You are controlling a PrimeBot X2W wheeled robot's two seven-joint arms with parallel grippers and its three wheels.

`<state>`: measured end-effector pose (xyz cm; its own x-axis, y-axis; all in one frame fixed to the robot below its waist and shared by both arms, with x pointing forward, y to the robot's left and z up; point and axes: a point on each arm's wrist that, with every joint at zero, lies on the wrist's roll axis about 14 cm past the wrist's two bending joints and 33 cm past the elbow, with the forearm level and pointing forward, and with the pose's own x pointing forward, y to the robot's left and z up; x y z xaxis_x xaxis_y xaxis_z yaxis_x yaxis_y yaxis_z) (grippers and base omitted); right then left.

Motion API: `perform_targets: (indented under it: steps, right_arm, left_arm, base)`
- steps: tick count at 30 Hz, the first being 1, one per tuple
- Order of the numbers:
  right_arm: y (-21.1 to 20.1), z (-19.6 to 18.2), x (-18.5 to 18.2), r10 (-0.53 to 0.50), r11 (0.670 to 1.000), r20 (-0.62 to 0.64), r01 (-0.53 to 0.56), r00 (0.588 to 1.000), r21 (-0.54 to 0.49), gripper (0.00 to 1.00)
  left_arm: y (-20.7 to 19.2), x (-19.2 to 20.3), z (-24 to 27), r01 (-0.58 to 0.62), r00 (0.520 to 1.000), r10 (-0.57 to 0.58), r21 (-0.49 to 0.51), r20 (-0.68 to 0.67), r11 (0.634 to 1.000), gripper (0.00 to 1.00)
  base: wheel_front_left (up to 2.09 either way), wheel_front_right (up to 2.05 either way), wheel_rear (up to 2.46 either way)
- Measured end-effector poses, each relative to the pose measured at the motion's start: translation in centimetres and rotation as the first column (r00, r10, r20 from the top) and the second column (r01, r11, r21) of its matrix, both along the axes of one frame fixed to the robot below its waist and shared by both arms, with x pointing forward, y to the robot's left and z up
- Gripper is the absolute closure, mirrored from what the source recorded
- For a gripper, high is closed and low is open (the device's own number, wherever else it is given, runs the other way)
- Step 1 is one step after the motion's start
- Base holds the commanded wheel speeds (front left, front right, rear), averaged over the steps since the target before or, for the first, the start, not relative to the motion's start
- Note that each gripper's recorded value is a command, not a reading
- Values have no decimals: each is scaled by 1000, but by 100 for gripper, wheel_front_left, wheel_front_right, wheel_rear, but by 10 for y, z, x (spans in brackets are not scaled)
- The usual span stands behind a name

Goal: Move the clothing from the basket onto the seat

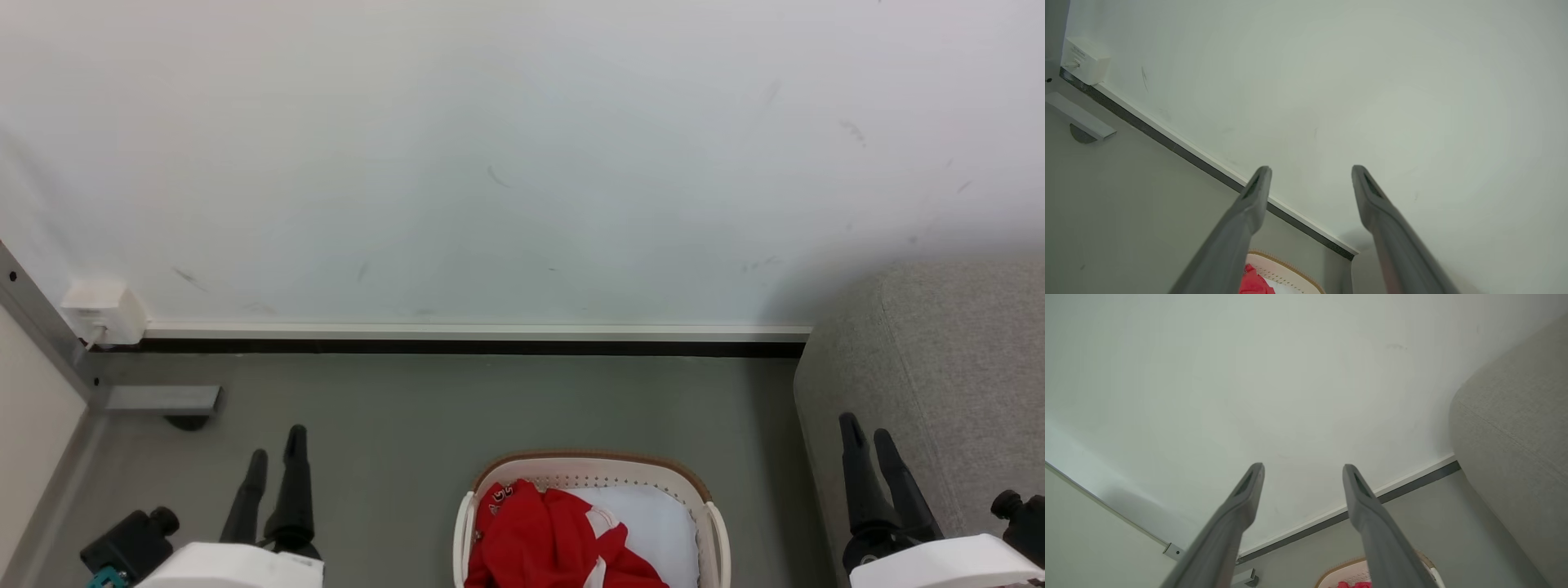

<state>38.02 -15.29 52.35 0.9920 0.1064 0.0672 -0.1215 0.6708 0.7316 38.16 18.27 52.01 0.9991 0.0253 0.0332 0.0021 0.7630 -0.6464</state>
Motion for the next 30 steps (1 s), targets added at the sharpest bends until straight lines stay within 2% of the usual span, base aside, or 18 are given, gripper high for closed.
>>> perform_targets:
  steps: [12, 30]
  right_arm:
    - [2, -1, -2, -4, 986, 28, 8, 1000, -169, 0]
    - [9, -2, -5, 9, 945, 64, 13, 998, -328, 0]
  left_arm:
    - [-5, -1, 2, -6, 1000, 4, 174, 11, 985, 0]
    - [-13, -2, 7, -6, 999, -11, 360, 45, 933, 0]
  base:
    - [0, 0, 0]
    - [0, 0, 0]
